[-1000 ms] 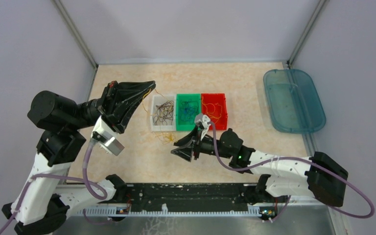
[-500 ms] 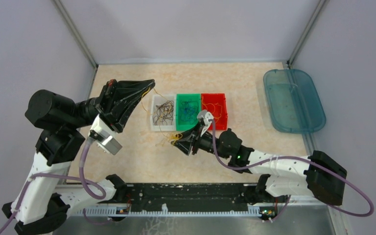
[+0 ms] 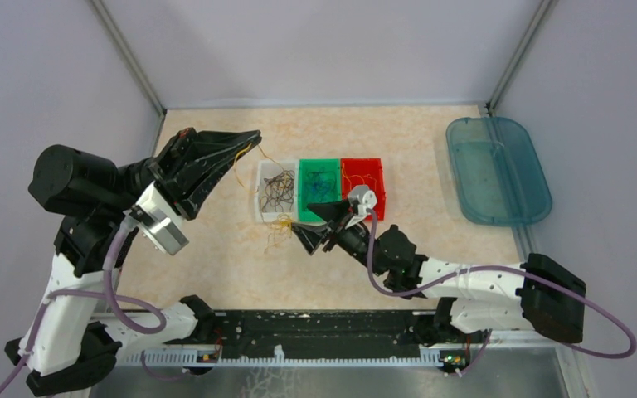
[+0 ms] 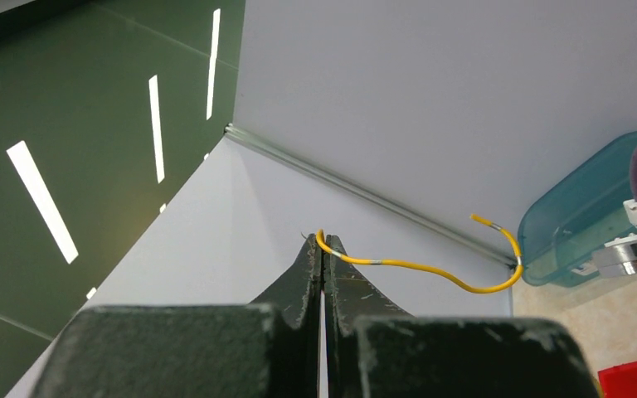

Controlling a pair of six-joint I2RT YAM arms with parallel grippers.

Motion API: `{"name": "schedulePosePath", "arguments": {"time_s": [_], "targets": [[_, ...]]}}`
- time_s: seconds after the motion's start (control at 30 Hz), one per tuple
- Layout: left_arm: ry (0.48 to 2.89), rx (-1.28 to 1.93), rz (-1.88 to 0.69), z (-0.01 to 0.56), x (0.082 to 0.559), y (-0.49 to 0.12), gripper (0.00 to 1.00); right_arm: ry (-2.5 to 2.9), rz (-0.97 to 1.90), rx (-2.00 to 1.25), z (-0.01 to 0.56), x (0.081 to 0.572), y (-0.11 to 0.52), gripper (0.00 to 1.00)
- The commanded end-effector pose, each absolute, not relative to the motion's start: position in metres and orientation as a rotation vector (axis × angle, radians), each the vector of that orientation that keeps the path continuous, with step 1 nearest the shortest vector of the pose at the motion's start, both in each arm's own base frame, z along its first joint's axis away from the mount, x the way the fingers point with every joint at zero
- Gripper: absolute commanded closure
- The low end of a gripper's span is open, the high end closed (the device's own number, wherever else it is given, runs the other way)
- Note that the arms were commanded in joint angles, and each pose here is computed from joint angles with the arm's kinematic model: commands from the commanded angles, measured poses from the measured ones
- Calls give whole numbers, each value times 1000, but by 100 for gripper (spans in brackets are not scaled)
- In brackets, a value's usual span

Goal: Untangle the cables

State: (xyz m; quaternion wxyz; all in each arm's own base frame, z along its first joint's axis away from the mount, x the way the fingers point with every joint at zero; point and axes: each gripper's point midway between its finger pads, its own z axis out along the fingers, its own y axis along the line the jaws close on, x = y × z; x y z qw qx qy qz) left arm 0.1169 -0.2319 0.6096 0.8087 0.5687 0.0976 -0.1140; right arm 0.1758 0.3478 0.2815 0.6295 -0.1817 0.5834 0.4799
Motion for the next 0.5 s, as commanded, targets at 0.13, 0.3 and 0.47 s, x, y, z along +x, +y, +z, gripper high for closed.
{"name": "schedulePosePath", "arguments": {"time_s": [0.13, 0.3, 0.47], "targets": [[223, 1198, -355, 625, 104, -231, 100, 1178, 1075, -358, 323, 180, 342, 2], [206, 1200, -355, 630, 103, -232, 100, 1062, 1187, -472, 333, 155, 358, 1], [192, 1214, -363, 632, 106, -238, 100, 923, 1364, -591, 347, 118, 373, 1]]}}
